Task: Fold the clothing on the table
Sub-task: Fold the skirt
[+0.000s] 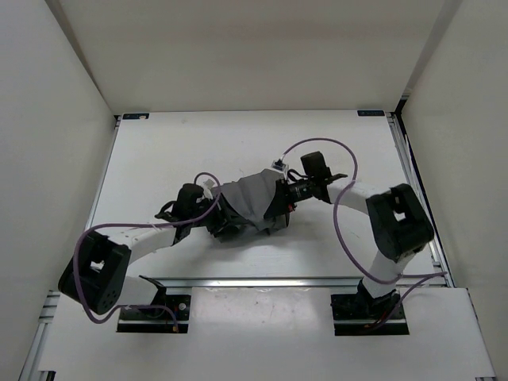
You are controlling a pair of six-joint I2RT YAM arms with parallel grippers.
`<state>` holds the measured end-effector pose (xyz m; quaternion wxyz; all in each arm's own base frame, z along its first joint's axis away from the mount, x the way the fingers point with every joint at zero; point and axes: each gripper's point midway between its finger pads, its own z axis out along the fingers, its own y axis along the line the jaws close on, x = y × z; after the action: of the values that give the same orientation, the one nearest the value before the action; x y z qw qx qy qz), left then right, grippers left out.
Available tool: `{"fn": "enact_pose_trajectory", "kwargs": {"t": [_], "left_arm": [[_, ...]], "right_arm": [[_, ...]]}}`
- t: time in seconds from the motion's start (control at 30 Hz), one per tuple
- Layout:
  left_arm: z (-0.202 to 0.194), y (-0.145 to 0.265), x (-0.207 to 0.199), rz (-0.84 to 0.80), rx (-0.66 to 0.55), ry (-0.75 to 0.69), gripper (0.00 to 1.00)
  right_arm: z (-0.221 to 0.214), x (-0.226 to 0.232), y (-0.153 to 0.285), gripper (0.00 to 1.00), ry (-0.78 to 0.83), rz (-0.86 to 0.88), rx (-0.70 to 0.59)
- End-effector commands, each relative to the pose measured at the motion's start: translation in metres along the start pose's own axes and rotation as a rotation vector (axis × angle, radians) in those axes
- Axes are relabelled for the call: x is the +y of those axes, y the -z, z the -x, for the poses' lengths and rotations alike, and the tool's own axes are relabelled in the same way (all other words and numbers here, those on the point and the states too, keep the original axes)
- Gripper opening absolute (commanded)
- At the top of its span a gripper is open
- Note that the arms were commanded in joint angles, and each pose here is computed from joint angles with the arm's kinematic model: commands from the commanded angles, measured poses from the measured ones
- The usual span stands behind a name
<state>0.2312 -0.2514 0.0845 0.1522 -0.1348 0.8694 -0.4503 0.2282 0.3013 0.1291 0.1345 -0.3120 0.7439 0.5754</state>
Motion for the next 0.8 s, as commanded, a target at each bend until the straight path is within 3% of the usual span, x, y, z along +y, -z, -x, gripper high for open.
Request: {"fn": "enact_pose_trajectory", "kwargs": {"t": [0.0,0.1,0.23,0.3,0.4,0.53,0.63,0.77], "left_arm": [[0.007,0.006,0.008,0.007,-0.025,-0.020,0.62],[0.007,0.007,0.039,0.063,-0.033,0.034,0.63],[0.004,0.000,0.065,0.129,-0.003,0.050,0.65],[0.007,-0.001,0.065,0.148,0.003,0.052,0.65],[0.031,0.008,0.036,0.112,-0.082,-0.020,0.65],[0.075,0.041,-0.005,0.065,-0.280,-0.073,0.67],[0.091,0.068,-0.022,0.033,-0.350,-0.069,0.66],[0.084,0.076,-0.011,0.049,-0.345,-0.051,0.66]], "right_arm": [[-0.010,-0.013,-0.002,0.00,-0.242,0.046,0.035],[-0.034,-0.043,-0.005,0.00,-0.438,-0.020,0.028],[-0.060,-0.076,-0.016,0.01,-0.523,-0.112,0.116],[-0.060,-0.085,-0.016,0.00,-0.506,-0.146,0.118],[-0.037,-0.086,-0.010,0.00,-0.444,-0.162,0.066],[0.012,-0.049,0.013,0.00,-0.286,-0.061,-0.080],[0.035,-0.015,0.036,0.00,-0.175,0.011,-0.186],[0.047,0.007,0.028,0.00,-0.147,0.097,-0.096]]}}
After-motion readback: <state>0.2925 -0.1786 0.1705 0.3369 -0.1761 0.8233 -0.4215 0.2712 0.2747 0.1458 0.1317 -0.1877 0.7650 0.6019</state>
